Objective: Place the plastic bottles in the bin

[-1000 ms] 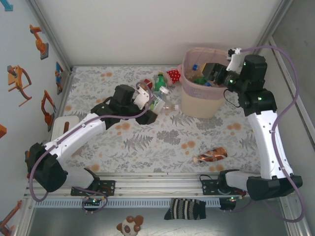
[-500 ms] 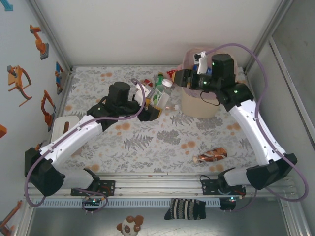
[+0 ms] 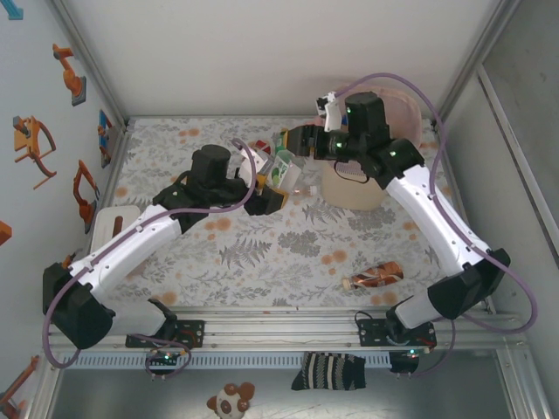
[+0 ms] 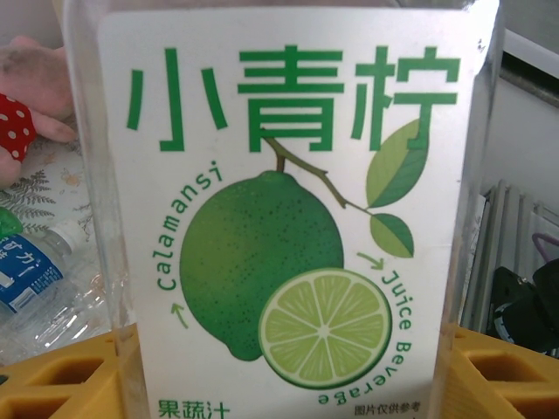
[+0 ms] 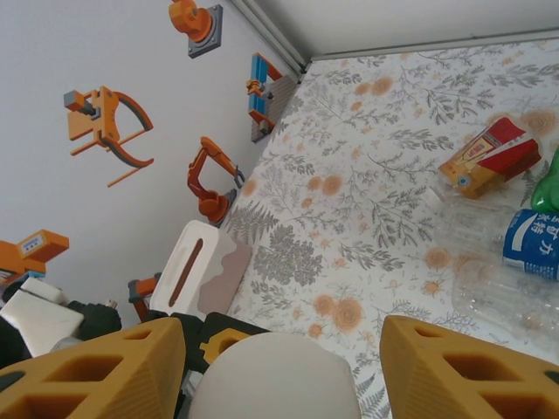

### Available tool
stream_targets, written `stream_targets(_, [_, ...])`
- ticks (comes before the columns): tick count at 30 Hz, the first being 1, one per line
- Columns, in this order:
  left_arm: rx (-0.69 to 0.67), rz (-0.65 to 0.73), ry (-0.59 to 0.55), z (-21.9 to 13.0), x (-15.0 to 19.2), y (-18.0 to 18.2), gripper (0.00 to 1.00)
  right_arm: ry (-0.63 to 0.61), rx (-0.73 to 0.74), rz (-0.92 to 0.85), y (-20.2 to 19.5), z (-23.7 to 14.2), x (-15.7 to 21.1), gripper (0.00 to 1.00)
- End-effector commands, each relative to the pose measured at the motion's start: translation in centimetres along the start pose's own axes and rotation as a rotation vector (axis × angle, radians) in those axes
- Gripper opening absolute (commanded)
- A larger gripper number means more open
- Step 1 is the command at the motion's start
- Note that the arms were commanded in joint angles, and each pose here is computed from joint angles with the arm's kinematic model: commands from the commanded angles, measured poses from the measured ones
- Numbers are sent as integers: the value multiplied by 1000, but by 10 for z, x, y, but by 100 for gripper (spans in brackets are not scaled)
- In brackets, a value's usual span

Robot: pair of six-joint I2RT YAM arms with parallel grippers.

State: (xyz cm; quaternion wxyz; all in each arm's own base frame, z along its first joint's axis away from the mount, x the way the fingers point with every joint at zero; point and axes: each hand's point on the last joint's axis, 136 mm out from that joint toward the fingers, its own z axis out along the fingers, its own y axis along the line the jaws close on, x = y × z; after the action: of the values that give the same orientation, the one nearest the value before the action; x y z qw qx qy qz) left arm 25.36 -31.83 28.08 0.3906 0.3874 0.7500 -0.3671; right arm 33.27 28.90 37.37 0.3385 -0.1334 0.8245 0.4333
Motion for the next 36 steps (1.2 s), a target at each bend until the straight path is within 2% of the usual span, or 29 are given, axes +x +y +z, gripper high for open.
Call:
stream_targets(1, [29,15,-45,-9,-10,-10,54,-27,-2,-21,10,-5,-9,55])
stream_targets(6, [23,13,-48,-10,-11,-9,55,-34,8,-20,9,-7,-9,42])
stream_targets(10, [16,14,-61,-13,-14,-10,58,-47,15,-22,10,-11,-11,36])
stream_targets(12, [16,16,-68,-14,-15,-11,63,-63,24,-24,11,-15,-13,34])
stream_targets(15, [11,14,-86,-18,-17,-11,75,-92,43,-38,10,-20,-18,33])
stream_targets(18, [0,16,-100,-22,-18,-12,80,-136,73,-47,7,-31,-29,32])
stream_targets(27, [-34,23,-116,-32,-16,-11,83,-339,142,-34,-12,-96,-89,32])
stream_targets(36, [-47,23,-114,-35,-13,-9,83,-575,311,27,-67,-178,-139,33])
